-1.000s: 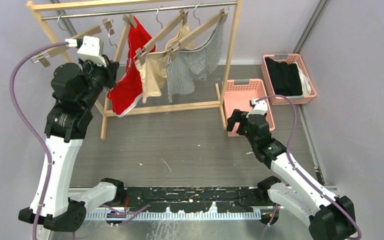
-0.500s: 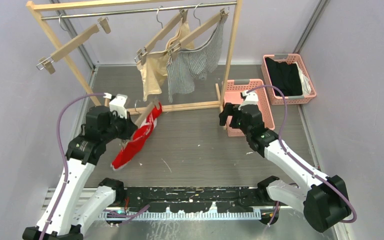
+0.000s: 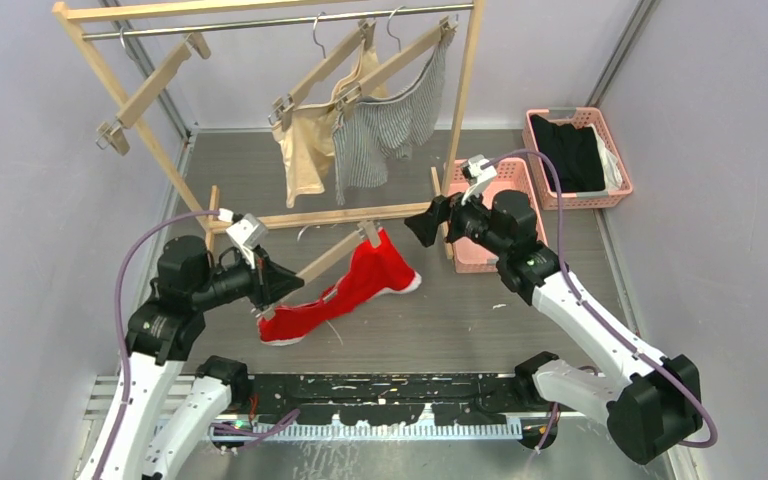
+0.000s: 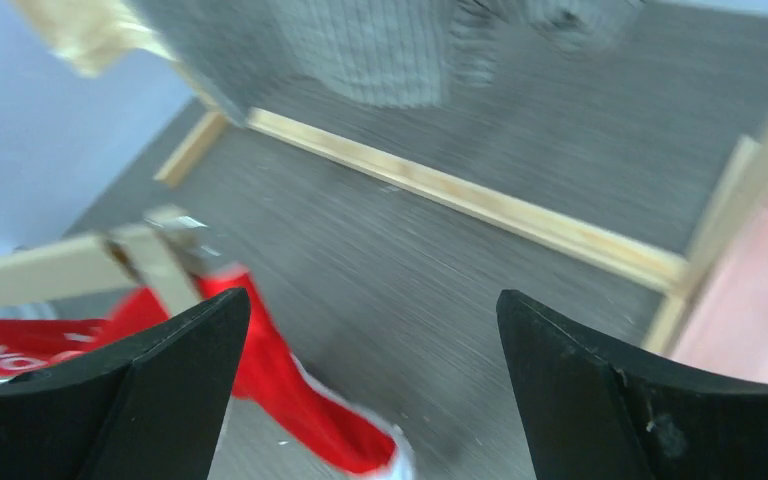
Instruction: Remove the underwear clipped to the hanger
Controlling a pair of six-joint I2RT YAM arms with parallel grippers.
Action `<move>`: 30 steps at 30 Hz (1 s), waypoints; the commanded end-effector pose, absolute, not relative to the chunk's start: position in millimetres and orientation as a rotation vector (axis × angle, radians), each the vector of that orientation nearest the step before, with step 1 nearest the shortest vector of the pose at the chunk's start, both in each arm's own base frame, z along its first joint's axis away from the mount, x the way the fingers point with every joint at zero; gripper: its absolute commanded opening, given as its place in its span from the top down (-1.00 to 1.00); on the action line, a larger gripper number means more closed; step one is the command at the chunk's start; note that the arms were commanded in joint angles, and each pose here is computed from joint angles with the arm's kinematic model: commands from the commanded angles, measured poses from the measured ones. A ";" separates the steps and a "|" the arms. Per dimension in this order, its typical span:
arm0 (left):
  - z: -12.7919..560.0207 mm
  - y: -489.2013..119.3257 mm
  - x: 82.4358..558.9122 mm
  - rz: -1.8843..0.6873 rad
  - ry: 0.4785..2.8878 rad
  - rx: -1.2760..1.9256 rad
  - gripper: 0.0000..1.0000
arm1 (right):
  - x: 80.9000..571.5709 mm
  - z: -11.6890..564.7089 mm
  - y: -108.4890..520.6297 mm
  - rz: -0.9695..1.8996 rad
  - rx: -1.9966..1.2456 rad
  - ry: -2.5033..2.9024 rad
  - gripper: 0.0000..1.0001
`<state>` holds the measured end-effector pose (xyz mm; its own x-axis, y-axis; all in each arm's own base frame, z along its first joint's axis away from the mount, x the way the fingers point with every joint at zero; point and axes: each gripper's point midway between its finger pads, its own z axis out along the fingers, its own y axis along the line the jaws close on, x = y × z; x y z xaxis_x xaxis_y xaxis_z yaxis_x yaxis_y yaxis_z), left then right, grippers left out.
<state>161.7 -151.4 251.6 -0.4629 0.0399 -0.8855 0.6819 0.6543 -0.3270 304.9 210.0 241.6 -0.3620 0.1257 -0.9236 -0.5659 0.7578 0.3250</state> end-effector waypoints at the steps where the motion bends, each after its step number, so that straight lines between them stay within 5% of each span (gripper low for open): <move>1: 270.1 -176.7 153.7 -1.049 1.827 0.703 1.00 | 273.5 325.4 250.5 1.015 -0.592 1.497 -1.00; 18: 303.4 -198.0 149.8 -1.240 1.650 0.786 0.99 | 255.7 337.2 276.6 1.241 -0.710 1.390 -1.00; 30: 302.5 -198.3 162.2 -1.213 1.634 0.737 1.00 | 245.3 338.4 280.8 1.331 -0.723 1.368 -0.80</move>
